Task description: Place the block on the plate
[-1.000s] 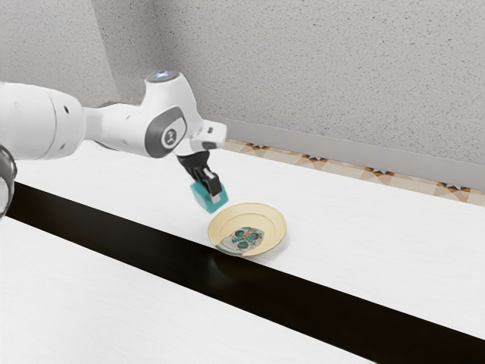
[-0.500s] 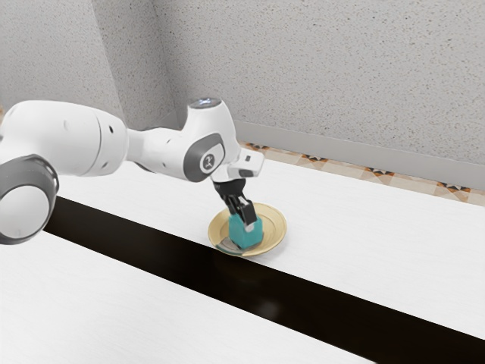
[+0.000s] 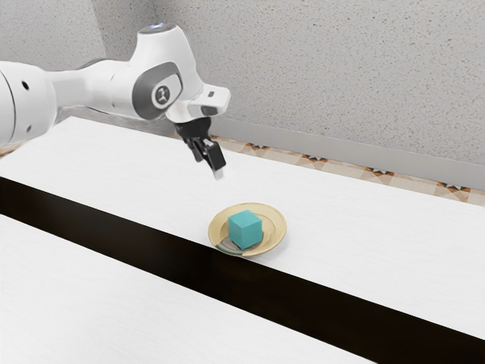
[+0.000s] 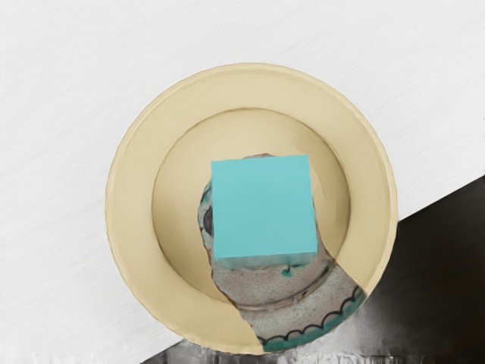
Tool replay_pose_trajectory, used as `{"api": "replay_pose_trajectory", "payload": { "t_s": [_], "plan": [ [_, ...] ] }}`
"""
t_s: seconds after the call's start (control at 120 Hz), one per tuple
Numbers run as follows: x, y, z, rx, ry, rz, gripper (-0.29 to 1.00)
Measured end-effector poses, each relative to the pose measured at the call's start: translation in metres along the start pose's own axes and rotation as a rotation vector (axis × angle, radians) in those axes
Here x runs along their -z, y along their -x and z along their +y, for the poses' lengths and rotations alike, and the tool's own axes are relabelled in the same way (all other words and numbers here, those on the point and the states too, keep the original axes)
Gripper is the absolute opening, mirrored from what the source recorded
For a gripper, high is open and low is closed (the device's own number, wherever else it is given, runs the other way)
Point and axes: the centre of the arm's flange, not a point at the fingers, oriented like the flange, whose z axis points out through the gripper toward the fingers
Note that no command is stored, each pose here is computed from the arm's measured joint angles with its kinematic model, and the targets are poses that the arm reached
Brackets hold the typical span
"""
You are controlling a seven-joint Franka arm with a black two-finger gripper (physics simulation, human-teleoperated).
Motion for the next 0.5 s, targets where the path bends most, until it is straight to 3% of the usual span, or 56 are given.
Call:
{"api": "replay_pose_trajectory", "payload": {
  "t_s": [0.5],
  "plan": [
    [0.118, 0.053, -0.048, 0.193, 0.002, -0.097, 0.70]
  ]
}}
